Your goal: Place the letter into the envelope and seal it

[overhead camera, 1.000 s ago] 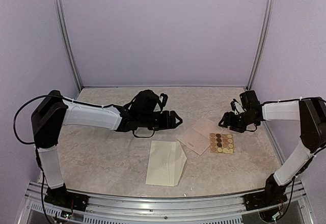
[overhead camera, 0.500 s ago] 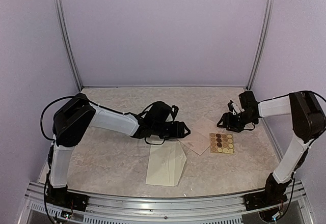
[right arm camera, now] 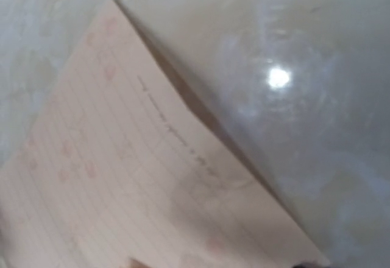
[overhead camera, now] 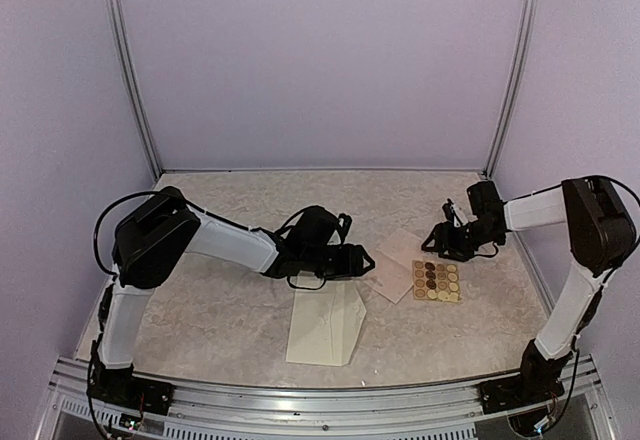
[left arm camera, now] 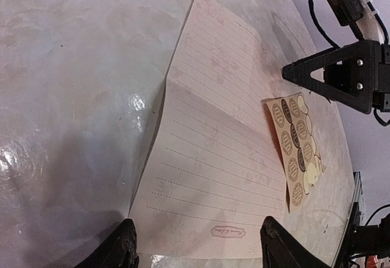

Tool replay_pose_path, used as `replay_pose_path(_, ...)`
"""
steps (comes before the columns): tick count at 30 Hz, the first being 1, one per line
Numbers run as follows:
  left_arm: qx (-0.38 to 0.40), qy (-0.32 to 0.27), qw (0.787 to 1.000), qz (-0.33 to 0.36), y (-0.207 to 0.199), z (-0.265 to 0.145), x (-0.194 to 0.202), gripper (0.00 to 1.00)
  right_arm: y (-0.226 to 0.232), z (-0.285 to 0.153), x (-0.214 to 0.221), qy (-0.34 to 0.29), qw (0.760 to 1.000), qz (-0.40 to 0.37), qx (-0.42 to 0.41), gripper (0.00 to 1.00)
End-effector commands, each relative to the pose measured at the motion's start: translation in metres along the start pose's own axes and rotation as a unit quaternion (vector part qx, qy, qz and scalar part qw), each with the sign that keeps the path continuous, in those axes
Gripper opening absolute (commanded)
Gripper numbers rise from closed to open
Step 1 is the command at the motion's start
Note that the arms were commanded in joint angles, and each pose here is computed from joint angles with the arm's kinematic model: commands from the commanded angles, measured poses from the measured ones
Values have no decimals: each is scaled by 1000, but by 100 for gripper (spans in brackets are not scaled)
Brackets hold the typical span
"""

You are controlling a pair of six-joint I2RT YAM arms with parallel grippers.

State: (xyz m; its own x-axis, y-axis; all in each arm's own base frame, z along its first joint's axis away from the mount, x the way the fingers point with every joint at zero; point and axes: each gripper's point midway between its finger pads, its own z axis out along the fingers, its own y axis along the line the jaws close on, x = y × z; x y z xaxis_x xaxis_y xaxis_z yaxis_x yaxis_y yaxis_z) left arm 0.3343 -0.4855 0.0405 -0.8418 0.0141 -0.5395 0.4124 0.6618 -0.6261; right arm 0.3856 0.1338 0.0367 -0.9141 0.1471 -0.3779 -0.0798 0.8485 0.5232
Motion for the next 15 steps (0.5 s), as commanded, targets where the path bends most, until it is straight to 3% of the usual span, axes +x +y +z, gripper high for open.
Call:
replay_pose_path(1, -6, 10, 1000, -3, 10, 8, 12, 65, -1, 7, 6, 12, 1000, 15, -21, 63)
replay_pose_path(15, 3, 12, 1000, -7, 6, 12, 12, 65, 24, 23, 20, 33, 997, 13, -72, 62)
